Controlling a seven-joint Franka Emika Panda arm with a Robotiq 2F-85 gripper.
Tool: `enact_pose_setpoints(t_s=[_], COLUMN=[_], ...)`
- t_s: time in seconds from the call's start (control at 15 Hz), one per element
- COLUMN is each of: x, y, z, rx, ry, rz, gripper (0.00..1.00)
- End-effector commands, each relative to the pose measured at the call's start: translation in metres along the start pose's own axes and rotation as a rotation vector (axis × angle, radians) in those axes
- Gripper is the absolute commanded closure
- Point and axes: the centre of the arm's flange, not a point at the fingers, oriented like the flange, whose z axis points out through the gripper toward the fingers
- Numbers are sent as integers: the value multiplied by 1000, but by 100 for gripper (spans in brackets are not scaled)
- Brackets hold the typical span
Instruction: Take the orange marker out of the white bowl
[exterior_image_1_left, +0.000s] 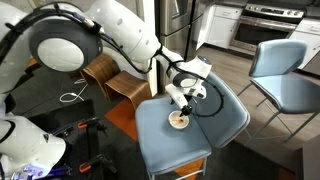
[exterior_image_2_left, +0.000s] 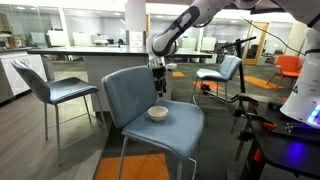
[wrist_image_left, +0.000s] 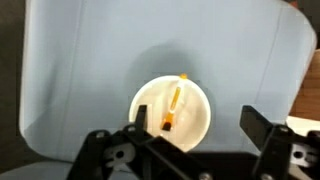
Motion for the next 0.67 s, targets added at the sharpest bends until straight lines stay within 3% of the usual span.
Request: enact_pose_setpoints(t_s=[0.0, 0.4, 0.6], x=[33, 62, 70], y=[9, 20, 22], z=[19, 56, 75], rx=[11, 12, 17], ry=[-2, -9, -30], rz=[-47, -42, -41], gripper=[0, 1, 19])
